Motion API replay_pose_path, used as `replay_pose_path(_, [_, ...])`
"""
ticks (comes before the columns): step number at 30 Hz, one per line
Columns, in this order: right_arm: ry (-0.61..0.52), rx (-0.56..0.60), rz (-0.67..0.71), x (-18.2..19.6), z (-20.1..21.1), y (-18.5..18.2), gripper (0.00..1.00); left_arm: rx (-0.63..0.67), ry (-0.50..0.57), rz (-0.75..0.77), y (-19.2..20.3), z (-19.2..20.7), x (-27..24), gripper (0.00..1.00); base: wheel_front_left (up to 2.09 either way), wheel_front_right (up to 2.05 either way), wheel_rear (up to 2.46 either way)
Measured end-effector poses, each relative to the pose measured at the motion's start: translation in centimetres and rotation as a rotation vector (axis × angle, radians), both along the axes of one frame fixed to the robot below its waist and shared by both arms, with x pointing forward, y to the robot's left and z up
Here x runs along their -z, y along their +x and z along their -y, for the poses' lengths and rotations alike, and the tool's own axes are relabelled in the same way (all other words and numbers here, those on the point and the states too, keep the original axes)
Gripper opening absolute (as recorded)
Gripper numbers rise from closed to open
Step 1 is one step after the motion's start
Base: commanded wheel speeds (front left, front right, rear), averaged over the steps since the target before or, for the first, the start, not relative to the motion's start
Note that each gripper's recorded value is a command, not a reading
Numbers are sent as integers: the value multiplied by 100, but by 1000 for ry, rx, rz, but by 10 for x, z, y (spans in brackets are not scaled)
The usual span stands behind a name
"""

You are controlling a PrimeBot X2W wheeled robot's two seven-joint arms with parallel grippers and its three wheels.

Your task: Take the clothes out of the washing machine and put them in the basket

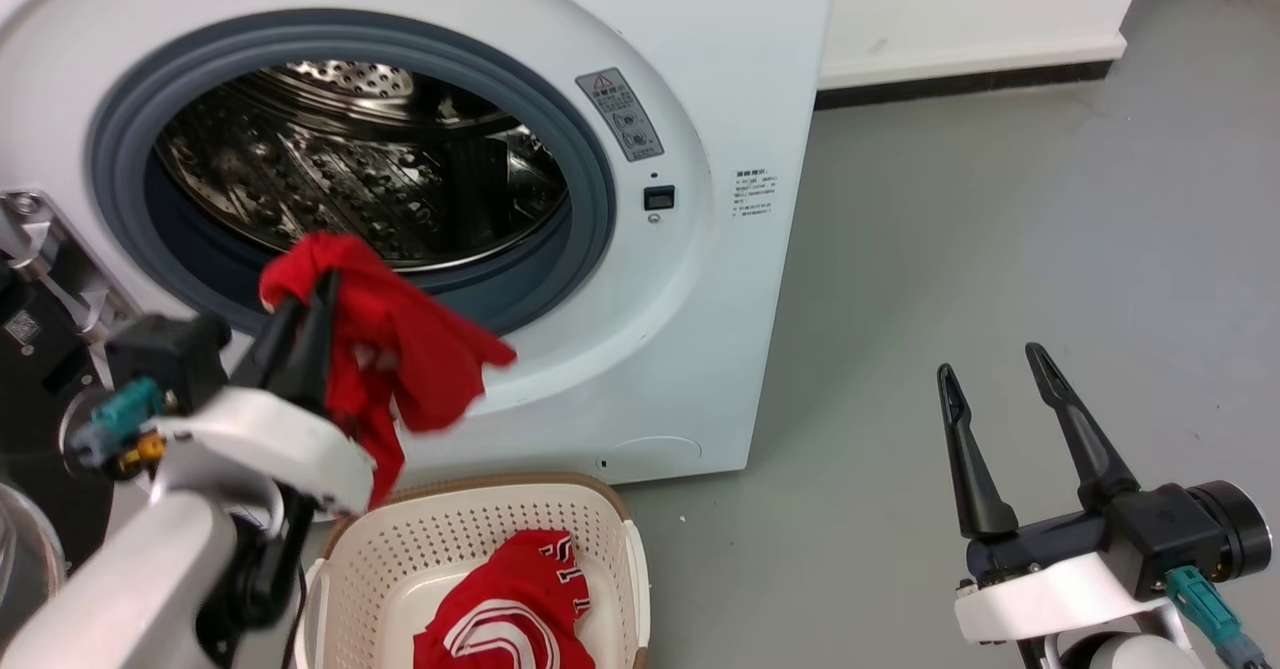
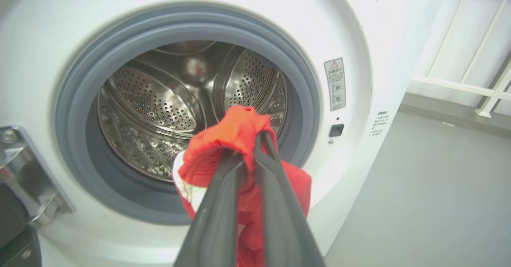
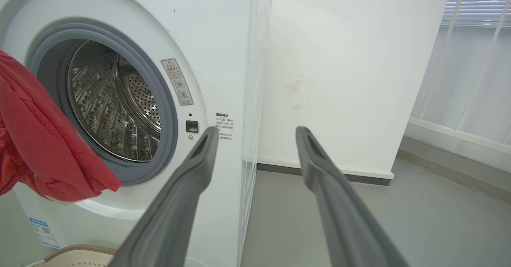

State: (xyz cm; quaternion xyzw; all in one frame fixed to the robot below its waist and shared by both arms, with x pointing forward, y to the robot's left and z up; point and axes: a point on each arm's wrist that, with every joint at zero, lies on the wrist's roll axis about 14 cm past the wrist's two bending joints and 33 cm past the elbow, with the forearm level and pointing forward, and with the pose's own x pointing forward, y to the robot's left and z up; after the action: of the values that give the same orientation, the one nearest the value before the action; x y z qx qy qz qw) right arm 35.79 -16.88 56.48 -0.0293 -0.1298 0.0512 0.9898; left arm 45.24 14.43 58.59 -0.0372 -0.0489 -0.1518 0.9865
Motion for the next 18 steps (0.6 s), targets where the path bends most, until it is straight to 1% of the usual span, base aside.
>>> replay_pose_path(3, [1, -6, 14, -4, -2, -1, 100, 5, 0, -46, -23, 2, 5, 0, 0, 0, 0])
replay_pose_path(6, [9, -1, 9, -3, 0, -1, 100, 4, -7, -132, -39, 3, 27, 0, 0, 0, 0])
replay_pose_path(10, [9, 4, -10, 3, 2, 1, 100, 2, -4, -280, -56, 2, 71, 0, 0, 0, 0])
replay_pose_path(14, [7, 11, -36, 12, 4, 4, 100, -5, 4, -400, -60, 0, 114, 0, 0, 0, 0])
replay_pose_path(16, [5, 15, -48, 15, 5, 7, 100, -10, 23, -466, -61, -3, 139, 0, 0, 0, 0])
replay_pose_path(18, [3, 16, -58, 19, 5, 11, 100, -4, 80, -535, -65, -7, 169, 0, 0, 0, 0])
